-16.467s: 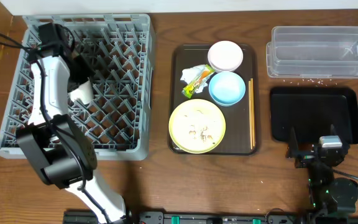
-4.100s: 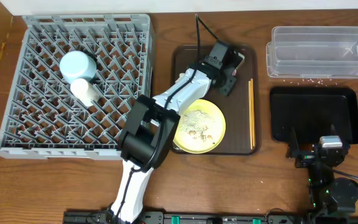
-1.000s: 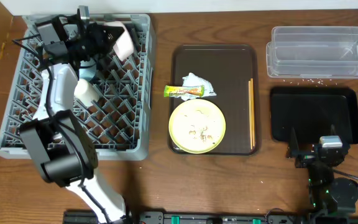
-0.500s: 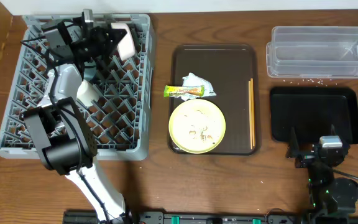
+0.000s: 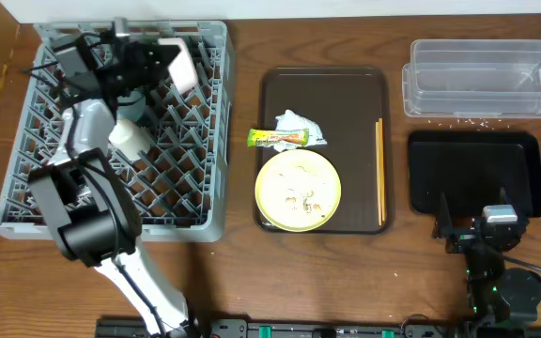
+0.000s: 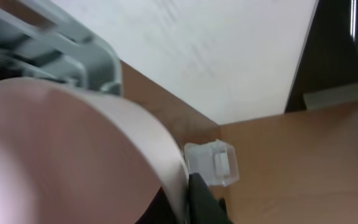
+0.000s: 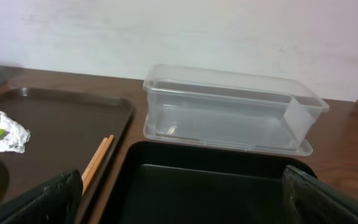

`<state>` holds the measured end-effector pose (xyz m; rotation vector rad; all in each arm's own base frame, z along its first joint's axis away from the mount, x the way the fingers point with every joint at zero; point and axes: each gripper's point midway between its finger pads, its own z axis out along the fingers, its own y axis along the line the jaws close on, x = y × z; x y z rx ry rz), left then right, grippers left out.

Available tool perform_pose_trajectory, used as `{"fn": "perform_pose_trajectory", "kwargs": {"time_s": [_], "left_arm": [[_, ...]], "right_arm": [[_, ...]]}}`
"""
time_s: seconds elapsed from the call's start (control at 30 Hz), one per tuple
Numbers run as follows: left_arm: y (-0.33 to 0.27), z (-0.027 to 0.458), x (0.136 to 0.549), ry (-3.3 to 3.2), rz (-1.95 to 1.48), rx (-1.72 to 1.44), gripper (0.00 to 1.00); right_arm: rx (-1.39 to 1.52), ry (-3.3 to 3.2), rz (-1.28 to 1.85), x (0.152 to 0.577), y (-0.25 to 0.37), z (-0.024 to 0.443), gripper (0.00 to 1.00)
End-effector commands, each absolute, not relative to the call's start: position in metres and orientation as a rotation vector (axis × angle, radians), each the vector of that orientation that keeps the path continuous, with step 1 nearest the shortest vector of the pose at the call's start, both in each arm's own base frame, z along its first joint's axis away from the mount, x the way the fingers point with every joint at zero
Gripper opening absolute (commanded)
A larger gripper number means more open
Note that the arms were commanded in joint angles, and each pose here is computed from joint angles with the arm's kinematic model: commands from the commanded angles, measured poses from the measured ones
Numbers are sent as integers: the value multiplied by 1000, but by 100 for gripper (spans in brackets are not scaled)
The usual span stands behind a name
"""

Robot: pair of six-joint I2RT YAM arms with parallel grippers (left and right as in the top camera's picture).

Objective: Sort waste into correct bins and load items into the dishwasher
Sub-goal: 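Lower the pink bowl into the rack with the left gripper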

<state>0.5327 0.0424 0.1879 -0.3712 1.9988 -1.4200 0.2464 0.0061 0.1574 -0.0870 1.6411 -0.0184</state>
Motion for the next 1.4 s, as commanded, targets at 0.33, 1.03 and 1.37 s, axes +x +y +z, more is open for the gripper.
{"fn": "perform_pose_trajectory", "kwargs": {"time_s": [0.33, 1.03, 1.37], "left_arm": [[99, 166, 513, 2018, -1387, -545, 59], [199, 190, 461, 2180, -381, -820, 14], [63, 187, 495, 2351, -311, -313, 8]], "right_arm": [[-74, 1642, -11, 246, 5, 157, 99], [-74, 1642, -11, 246, 5, 157, 99], [-74, 1641, -11, 246, 5, 157, 99]]}}
